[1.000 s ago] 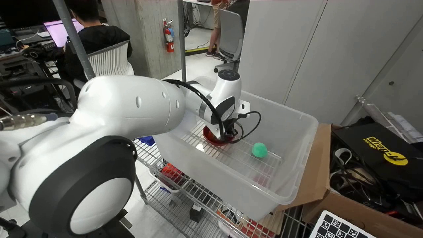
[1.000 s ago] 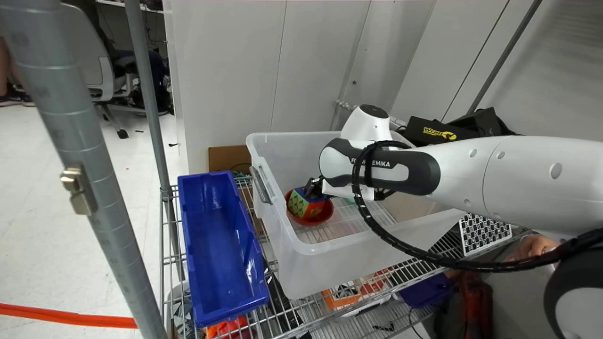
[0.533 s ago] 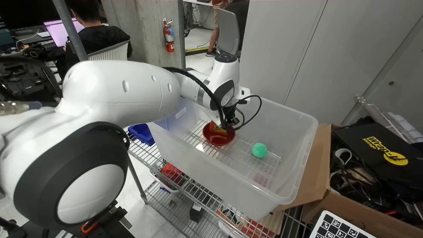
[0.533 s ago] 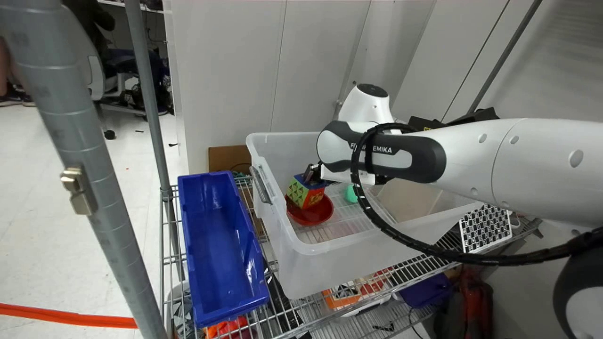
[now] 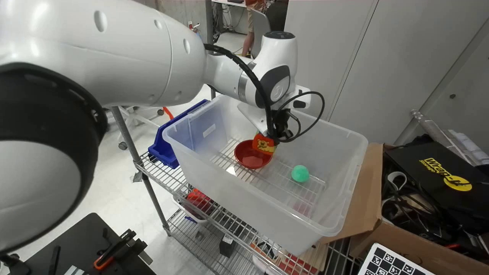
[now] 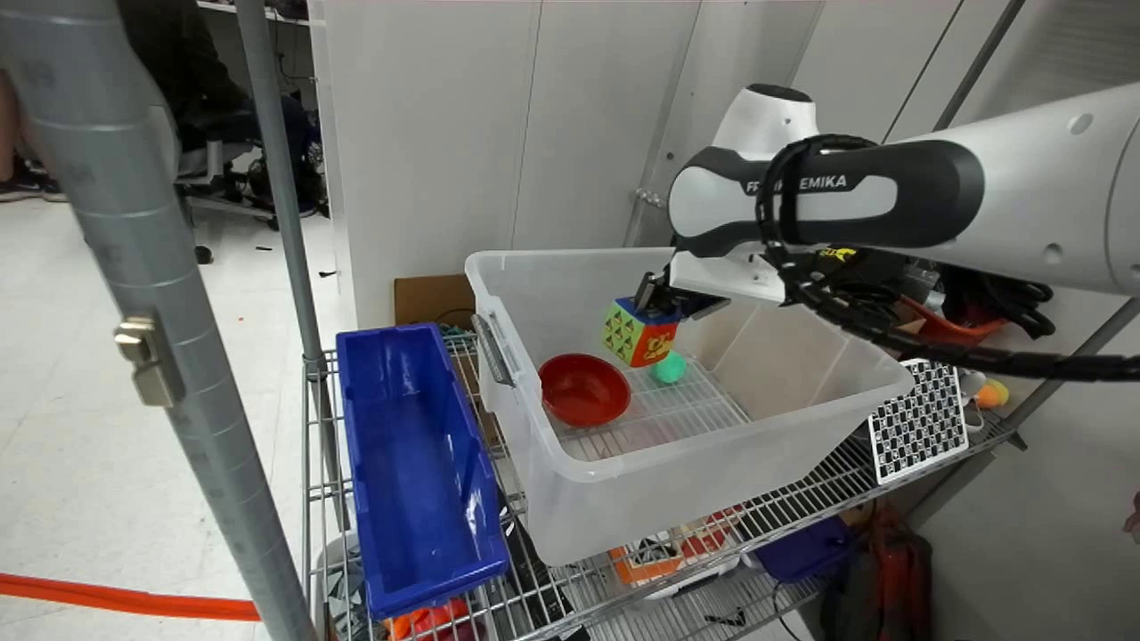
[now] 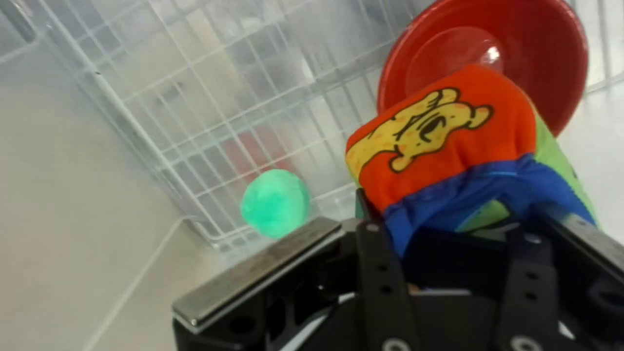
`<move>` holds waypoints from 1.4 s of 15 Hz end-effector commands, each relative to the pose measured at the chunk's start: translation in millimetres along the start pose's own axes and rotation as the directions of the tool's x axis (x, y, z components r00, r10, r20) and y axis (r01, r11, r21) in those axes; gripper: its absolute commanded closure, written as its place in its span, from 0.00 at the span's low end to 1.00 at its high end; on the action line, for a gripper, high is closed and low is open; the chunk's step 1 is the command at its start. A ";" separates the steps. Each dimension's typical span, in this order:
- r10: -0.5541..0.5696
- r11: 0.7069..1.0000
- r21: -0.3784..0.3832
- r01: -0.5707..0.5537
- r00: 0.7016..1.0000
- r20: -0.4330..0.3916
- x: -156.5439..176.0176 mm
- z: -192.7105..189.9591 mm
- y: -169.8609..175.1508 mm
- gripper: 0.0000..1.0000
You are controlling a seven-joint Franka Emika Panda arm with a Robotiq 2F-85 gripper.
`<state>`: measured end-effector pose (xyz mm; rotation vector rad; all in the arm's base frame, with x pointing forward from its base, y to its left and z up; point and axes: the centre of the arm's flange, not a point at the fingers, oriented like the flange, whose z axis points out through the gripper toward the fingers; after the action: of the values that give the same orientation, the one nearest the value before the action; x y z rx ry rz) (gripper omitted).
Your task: Remove the cube from the red bowl that is in the bucket and put the cube in the bucket
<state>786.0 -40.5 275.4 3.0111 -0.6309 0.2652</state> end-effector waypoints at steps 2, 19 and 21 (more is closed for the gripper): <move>0.160 0.985 -0.079 -0.156 0.986 0.049 -30.0 28.7 78.1 1.00; 0.204 0.967 -0.182 -0.178 0.969 0.138 -47.7 96.5 109.5 0.31; 0.186 0.956 -0.251 -0.153 0.976 0.115 -54.5 76.8 102.6 0.16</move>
<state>722.6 -138.6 160.8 2.8469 -0.9134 -0.0006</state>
